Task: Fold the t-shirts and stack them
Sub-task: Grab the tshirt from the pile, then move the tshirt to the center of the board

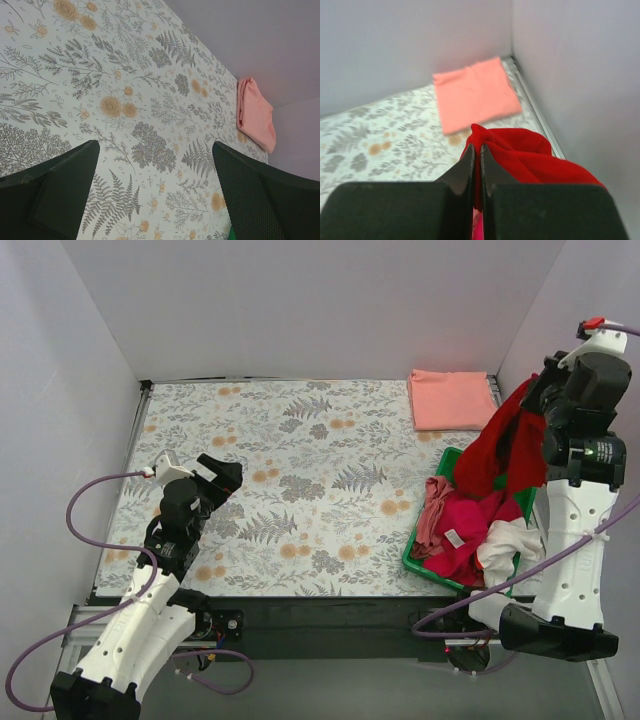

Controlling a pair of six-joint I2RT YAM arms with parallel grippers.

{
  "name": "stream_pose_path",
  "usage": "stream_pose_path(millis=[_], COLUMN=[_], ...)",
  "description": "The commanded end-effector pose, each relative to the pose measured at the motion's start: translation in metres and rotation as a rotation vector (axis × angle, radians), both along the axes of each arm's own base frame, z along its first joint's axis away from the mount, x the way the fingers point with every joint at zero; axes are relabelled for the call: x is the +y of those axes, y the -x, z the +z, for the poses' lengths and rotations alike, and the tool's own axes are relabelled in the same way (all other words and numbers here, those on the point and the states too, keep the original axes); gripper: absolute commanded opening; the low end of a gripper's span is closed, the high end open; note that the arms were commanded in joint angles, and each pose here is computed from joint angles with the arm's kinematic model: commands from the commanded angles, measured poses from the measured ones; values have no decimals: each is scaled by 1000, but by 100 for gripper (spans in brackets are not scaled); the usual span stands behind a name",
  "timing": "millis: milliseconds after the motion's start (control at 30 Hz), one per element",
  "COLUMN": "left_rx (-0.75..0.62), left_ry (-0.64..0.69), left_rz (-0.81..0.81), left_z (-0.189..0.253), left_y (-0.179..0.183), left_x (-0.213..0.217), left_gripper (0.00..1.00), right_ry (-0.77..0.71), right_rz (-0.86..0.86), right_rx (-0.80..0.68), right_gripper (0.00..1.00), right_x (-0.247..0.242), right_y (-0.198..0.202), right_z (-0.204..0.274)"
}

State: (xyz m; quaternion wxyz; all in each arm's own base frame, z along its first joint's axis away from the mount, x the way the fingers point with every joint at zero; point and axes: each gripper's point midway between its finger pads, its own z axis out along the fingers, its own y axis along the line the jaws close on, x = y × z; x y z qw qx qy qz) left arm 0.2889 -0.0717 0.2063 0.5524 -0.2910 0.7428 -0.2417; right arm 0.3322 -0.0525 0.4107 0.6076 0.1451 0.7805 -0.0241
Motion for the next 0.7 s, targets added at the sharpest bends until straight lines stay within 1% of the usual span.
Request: stream_pose_path(millis=[0, 33, 133, 200, 233, 267, 300, 333, 400, 433, 500, 533, 600, 633, 667], left_rx=[6, 6, 23, 38, 35, 40, 46, 46, 48, 51, 52, 54, 59, 59, 57], left_ry=[-28, -31, -33, -37, -37, -36, -39, -39, -32, -28, -22, -13, -5, 12, 17], left_rz=[20, 23, 23, 22, 20, 20, 20, 20, 19, 19, 19, 22, 38, 47, 56], left_z=[-3, -2, -5, -9, -7, -8, -9, -9, -10, -11, -12, -12, -13, -12, -12], left_y=[-1, -2, -3, -3, -4, -4, -4, -4, -4, -3, -3, -3, -2, -2, -1], left_x=[5, 5, 5, 5, 4, 4, 4, 4, 3, 3, 3, 2, 5, 5, 6], left_gripper=[96, 96, 96, 96, 96, 96, 96, 96, 96, 96, 96, 96, 96, 96, 96], right_ry=[12, 17, 6, -23, -41, -41, -32, -38, -24, -35, -27, -23, -13, -10, -9], right_rz=[244, 276, 386, 462, 546, 584, 622, 706, 765, 831, 851, 891, 901, 938, 946], right_rx=[-137, -178, -254, -285, -292, -310, -313, -302, -313, -291, -311, -298, -326, -320, -326], right_gripper=[1, 1, 1, 1, 1, 1, 1, 1, 1, 1, 1, 1, 1, 1, 1], right_x=[40, 46, 69, 88, 110, 122, 139, 173, 201, 229, 248, 271, 289, 310, 319], right_y=[-8, -10, -10, -10, -8, -10, -10, -9, -7, -8, -8, -9, -8, -6, -5], right_z=[57, 77, 113, 126, 130, 138, 139, 136, 139, 132, 138, 132, 140, 135, 136])
